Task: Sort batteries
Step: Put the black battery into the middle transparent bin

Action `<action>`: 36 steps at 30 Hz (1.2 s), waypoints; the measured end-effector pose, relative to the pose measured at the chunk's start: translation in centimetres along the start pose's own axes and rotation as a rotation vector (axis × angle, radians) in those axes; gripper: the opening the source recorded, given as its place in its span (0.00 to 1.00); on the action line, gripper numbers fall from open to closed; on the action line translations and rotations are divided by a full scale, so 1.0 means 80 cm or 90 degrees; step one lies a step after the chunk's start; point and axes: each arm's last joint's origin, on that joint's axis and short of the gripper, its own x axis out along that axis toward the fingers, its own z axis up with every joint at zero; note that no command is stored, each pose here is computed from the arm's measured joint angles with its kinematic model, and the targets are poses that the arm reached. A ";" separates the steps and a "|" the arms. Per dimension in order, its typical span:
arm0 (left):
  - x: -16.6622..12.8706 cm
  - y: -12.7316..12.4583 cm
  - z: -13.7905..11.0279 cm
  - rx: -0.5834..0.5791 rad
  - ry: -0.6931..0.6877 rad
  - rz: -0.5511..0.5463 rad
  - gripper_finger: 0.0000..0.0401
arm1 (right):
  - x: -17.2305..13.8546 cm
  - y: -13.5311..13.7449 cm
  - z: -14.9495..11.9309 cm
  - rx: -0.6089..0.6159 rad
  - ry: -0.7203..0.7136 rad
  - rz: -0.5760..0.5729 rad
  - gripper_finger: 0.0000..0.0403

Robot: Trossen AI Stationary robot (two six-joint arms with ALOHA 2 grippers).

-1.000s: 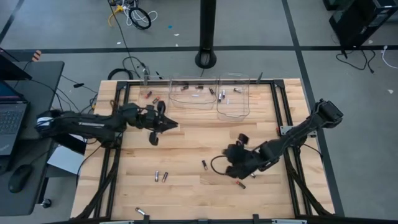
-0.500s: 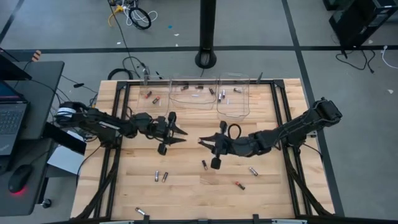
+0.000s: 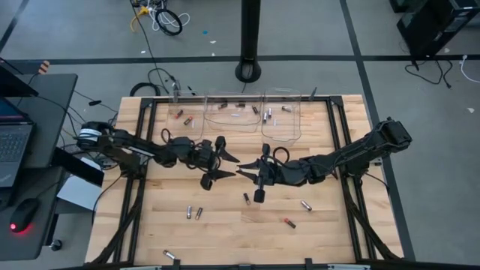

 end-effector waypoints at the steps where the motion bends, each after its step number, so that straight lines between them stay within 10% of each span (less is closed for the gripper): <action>1: 0.003 0.000 0.000 -0.004 0.009 -0.005 0.60 | 0.000 0.000 0.000 -0.001 -0.002 0.000 0.14; 11: 0.021 -0.002 0.008 -0.017 0.012 -0.048 0.57 | 0.000 0.000 0.002 -0.005 -0.010 -0.001 0.14; 23: 0.022 -0.002 0.011 0.028 0.005 -0.041 0.15 | 0.000 0.000 0.003 -0.007 -0.016 0.002 0.14; 28: 0.022 -0.001 0.012 0.029 0.000 -0.035 0.13 | -0.001 -0.001 0.005 -0.004 -0.017 -0.012 0.14; 36: 0.011 0.019 0.021 -0.024 0.024 0.020 0.13 | -0.020 -0.005 0.018 -0.024 -0.013 -0.132 0.39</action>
